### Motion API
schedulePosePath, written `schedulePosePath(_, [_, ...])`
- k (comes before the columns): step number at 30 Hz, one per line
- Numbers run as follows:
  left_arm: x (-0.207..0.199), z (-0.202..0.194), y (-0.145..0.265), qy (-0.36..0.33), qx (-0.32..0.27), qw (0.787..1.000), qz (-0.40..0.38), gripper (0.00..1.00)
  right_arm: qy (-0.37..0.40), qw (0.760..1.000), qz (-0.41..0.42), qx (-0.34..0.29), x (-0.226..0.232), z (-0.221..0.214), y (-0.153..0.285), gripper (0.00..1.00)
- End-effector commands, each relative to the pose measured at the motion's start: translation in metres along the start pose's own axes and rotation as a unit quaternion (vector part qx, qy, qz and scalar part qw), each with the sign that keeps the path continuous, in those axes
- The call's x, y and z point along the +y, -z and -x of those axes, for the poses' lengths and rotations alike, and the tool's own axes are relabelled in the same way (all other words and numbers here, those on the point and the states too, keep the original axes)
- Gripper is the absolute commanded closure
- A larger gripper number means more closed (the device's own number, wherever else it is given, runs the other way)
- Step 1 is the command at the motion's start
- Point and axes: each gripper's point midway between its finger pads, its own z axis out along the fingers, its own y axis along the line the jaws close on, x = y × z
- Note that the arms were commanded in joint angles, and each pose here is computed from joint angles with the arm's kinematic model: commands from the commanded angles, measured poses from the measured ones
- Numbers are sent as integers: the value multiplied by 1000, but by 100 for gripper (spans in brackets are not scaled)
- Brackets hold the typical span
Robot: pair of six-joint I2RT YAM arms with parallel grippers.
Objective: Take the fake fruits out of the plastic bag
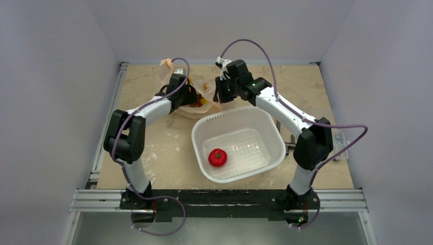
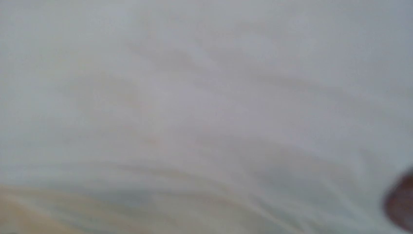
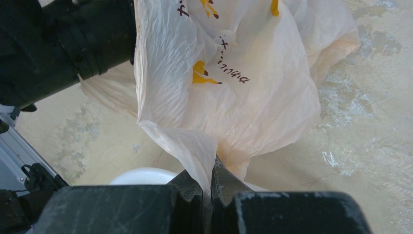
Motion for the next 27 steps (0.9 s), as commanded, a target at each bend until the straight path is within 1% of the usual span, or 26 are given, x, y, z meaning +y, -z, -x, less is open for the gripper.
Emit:
schedulePosePath(1, [-2, 40, -15, -9, -62, 998, 2, 34, -2, 1000, 6, -13, 9, 16, 9, 100])
schedulePosePath(5, [1, 47, -26, -6, -70, 997, 13, 32, -5, 1000, 10, -7, 10, 14, 7, 100])
schedulePosePath(7, [0, 48, -35, -4, -61, 998, 16, 32, -6, 1000, 9, -9, 10, 16, 8, 100])
schedulePosePath(13, [-4, 33, -53, 15, 5, 1000, 26, 29, -5, 1000, 10, -6, 10, 13, 9, 100])
schedulePosePath(15, [6, 18, -55, 35, 42, 997, 59, 29, -7, 1000, 9, -6, 10, 14, 10, 100])
schedulePosePath(19, [13, -7, -61, 51, 112, 988, 93, 30, -8, 1000, 11, -6, 11, 14, 11, 100])
schedulePosePath(20, [16, -12, -62, 55, 128, 985, 105, 31, -8, 1000, 12, -5, 11, 13, 11, 100])
schedulePosePath(21, [19, -17, -63, 60, 140, 981, 119, 38, -8, 1000, 12, -4, 11, 12, 11, 100])
schedulePosePath(22, [22, -19, -64, 63, 147, 979, 128, 47, -9, 1000, 13, -3, 12, 12, 11, 100])
schedulePosePath(23, [24, -19, -64, 64, 147, 978, 134, 50, -9, 1000, 13, -3, 12, 11, 12, 100])
schedulePosePath(26, [25, -17, -61, 65, 143, 978, 135, 52, -9, 1000, 11, -4, 11, 10, 13, 100])
schedulePosePath(27, [25, -14, -60, 60, 137, 980, 130, 54, -8, 1000, 12, -6, 11, 11, 13, 100])
